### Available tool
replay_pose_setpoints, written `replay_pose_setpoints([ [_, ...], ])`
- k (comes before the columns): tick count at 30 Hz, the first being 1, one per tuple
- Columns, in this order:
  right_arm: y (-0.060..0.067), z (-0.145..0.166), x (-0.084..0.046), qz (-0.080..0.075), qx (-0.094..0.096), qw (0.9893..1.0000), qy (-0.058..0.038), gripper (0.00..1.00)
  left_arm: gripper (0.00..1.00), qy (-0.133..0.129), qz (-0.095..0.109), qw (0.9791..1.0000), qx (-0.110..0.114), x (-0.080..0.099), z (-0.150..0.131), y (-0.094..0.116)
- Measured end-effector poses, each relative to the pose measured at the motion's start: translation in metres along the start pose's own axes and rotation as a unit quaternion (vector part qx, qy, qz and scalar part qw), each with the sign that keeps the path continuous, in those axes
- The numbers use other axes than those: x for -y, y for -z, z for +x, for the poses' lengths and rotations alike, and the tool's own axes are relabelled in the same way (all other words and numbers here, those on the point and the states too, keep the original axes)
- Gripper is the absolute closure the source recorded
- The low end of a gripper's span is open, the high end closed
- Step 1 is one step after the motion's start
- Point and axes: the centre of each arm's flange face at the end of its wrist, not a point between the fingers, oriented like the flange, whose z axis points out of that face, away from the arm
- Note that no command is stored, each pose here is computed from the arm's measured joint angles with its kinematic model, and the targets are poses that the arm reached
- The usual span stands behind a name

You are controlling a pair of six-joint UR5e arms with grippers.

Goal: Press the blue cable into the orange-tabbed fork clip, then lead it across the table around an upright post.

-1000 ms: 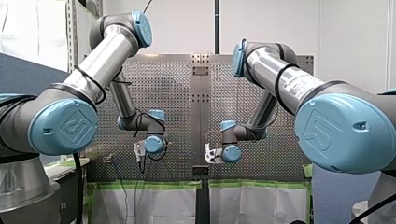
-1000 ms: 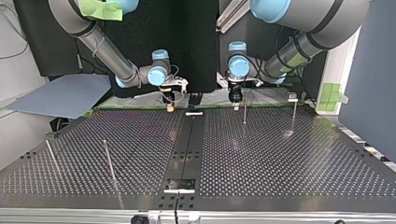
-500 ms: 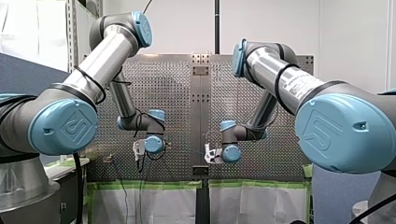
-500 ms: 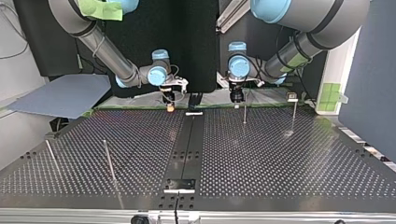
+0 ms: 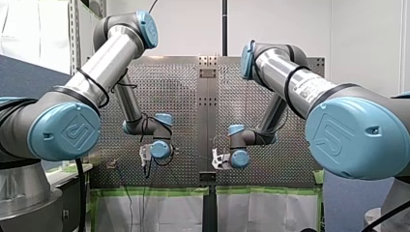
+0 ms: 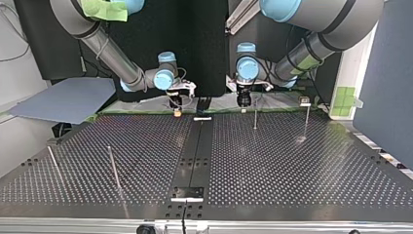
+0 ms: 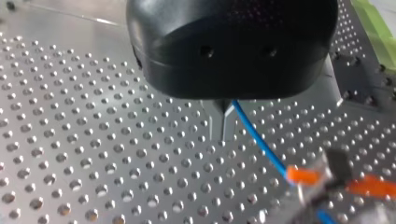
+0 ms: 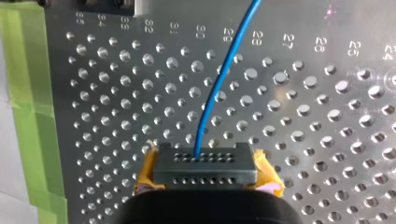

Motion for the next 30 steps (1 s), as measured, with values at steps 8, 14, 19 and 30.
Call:
replay_pose_setpoints([
  [8,0.005,0.035,-0.007,-0.004,-0.001,1.0,0.0048,1.0,1.0,0.002,0.019,0.9998,0.006,0.011,-0.007,0.003],
  [14,0.011,0.072,-0.012,-0.005,-0.011,0.9999,0.0038,1.0,1.0,0.015,0.029,0.9993,0.02,0.023,-0.027,0.006],
  [19,0.018,0.106,-0.015,-0.006,-0.026,0.9996,0.0023,1.0,1.0,0.029,0.039,0.9982,0.035,0.036,-0.056,0.005],
  [30,0.034,0.16,-0.017,-0.006,-0.045,0.999,-0.0002,1.0,1.0,0.052,0.059,0.995,0.061,0.063,-0.119,0.01],
])
